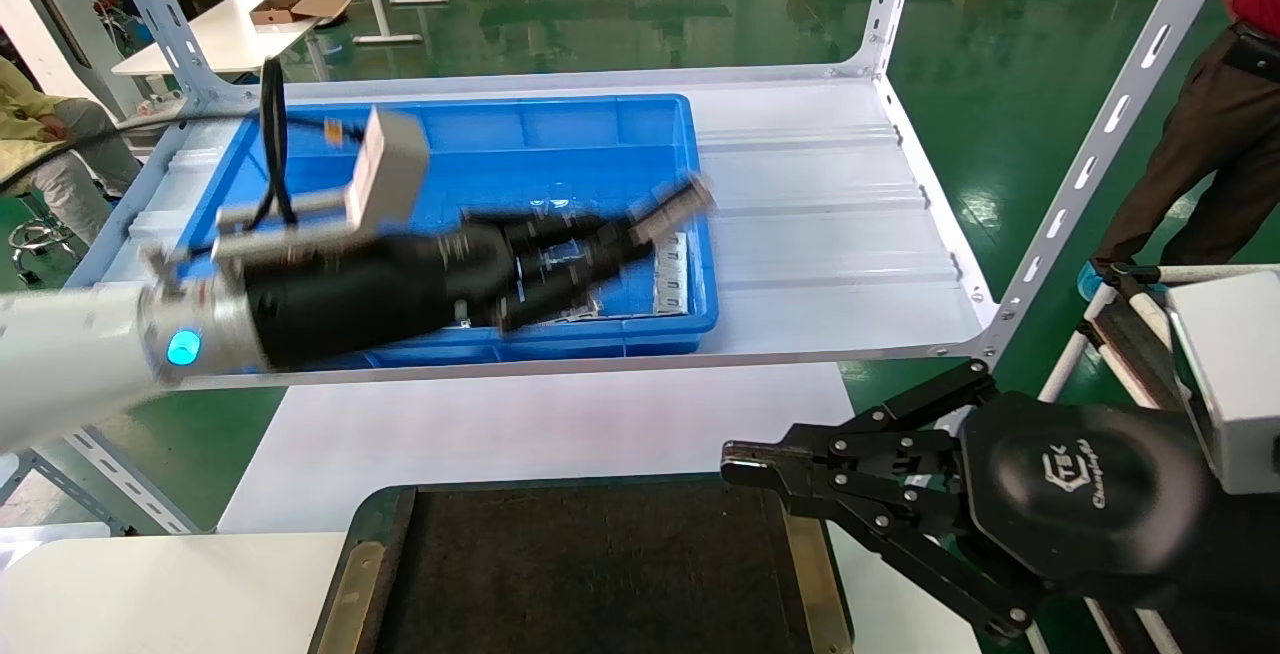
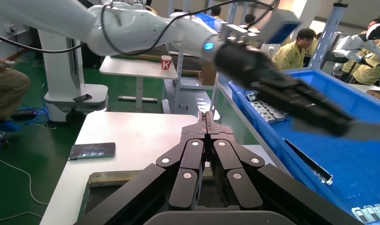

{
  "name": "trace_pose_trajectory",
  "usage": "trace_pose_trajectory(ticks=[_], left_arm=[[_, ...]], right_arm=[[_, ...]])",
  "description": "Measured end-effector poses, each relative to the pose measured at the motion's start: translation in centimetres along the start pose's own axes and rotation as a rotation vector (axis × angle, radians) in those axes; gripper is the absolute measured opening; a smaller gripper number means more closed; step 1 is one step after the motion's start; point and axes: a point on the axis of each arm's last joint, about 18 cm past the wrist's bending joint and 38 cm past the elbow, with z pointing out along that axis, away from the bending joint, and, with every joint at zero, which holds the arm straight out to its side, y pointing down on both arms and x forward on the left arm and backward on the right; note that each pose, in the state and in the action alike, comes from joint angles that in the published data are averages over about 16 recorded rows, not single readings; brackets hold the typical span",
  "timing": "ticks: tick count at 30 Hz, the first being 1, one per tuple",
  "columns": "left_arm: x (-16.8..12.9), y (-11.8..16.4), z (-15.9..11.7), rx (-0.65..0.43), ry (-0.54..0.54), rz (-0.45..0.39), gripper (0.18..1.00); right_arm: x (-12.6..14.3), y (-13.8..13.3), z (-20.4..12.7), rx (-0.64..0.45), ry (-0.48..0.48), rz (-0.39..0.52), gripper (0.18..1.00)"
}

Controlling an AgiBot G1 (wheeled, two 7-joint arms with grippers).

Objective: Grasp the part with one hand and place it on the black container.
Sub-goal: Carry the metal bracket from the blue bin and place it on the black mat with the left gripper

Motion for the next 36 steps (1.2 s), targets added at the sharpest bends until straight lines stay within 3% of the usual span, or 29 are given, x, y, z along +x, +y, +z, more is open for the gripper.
trace_pose_trajectory(ticks=[5, 11, 24, 36], left_arm=[[3.3, 2.2, -0.5, -0.041, 0.073, -0.041, 0.349], [6.1, 5.9, -0.7, -0.114, 0.054, -0.113, 0.349], [10.0, 15.1, -0.1, -0.272, -0.172, -0.301, 0.349], [11.1, 21.4, 2.6, -0.311, -0.383, -0.429, 0.349]], right_arm=[[0.0, 0.0, 0.0, 0.0, 0.0, 0.0, 0.191], [0.0, 0.0, 0.0, 0.0, 0.0, 0.0, 0.191], [0.0, 0.0, 0.0, 0.0, 0.0, 0.0, 0.191], [0.0, 0.0, 0.0, 0.0, 0.0, 0.0, 0.191]])
